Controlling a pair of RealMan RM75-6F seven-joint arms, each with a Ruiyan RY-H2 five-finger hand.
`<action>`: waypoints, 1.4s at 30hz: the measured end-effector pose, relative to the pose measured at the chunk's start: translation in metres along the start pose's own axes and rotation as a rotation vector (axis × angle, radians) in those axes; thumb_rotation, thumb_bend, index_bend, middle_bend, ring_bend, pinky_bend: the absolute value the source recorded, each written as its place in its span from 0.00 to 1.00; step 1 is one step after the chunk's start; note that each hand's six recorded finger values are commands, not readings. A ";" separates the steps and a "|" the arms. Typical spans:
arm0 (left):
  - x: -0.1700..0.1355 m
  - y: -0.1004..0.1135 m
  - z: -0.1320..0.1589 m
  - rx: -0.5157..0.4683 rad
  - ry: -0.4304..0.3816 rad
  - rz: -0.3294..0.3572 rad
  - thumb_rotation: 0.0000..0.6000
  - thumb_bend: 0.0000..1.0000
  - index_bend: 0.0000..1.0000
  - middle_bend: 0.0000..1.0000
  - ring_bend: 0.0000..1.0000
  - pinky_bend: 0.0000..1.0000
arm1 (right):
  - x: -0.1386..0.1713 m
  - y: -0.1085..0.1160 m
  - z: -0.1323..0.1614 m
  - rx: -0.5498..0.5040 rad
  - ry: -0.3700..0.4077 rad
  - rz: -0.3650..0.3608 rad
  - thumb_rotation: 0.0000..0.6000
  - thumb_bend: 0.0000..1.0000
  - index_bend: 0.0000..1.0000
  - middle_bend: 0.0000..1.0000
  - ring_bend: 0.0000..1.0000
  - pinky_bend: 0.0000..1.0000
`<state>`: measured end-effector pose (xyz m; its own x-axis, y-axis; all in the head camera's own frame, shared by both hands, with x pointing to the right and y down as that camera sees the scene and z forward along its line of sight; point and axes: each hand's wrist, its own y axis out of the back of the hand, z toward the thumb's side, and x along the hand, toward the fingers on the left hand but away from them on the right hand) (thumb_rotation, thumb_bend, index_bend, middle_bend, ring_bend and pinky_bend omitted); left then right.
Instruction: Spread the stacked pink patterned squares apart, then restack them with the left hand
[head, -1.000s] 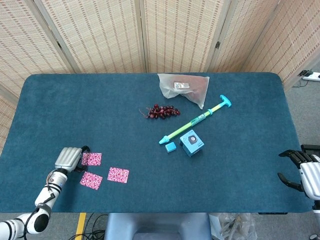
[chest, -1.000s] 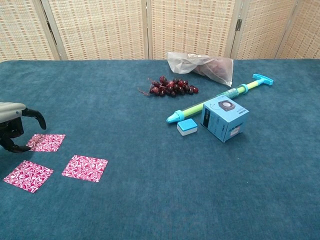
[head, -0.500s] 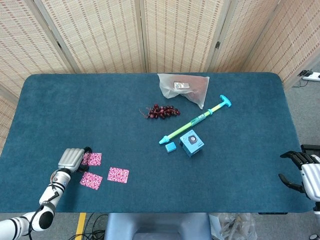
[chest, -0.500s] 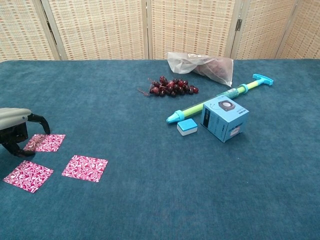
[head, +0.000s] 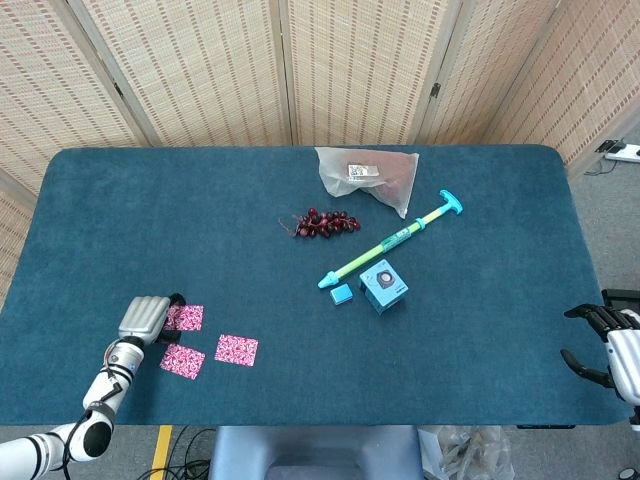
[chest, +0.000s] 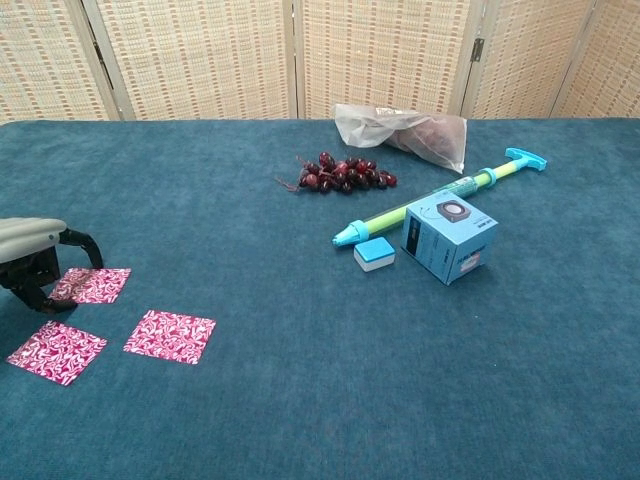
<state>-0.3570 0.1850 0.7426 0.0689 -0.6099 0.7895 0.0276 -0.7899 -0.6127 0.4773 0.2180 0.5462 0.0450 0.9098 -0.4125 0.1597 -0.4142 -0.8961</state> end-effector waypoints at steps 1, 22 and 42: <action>0.000 0.000 0.000 0.000 0.000 -0.001 1.00 0.33 0.34 1.00 1.00 1.00 | 0.000 0.000 0.000 0.000 0.000 0.000 1.00 0.28 0.33 0.34 0.29 0.32; -0.008 0.015 -0.003 0.029 -0.070 0.055 1.00 0.33 0.42 1.00 1.00 1.00 | 0.000 0.001 0.003 0.003 0.003 -0.004 1.00 0.28 0.33 0.34 0.29 0.32; -0.078 0.024 0.005 0.142 -0.309 0.029 1.00 0.33 0.42 1.00 1.00 1.00 | -0.004 0.002 0.009 0.007 0.023 -0.006 1.00 0.28 0.33 0.34 0.29 0.32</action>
<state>-0.3566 0.2142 0.6658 0.3699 -0.5670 0.7359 0.1580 -0.7422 -0.6513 0.4685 0.2136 0.5449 0.0668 0.9124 -0.4037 0.1527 -0.4092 -0.8996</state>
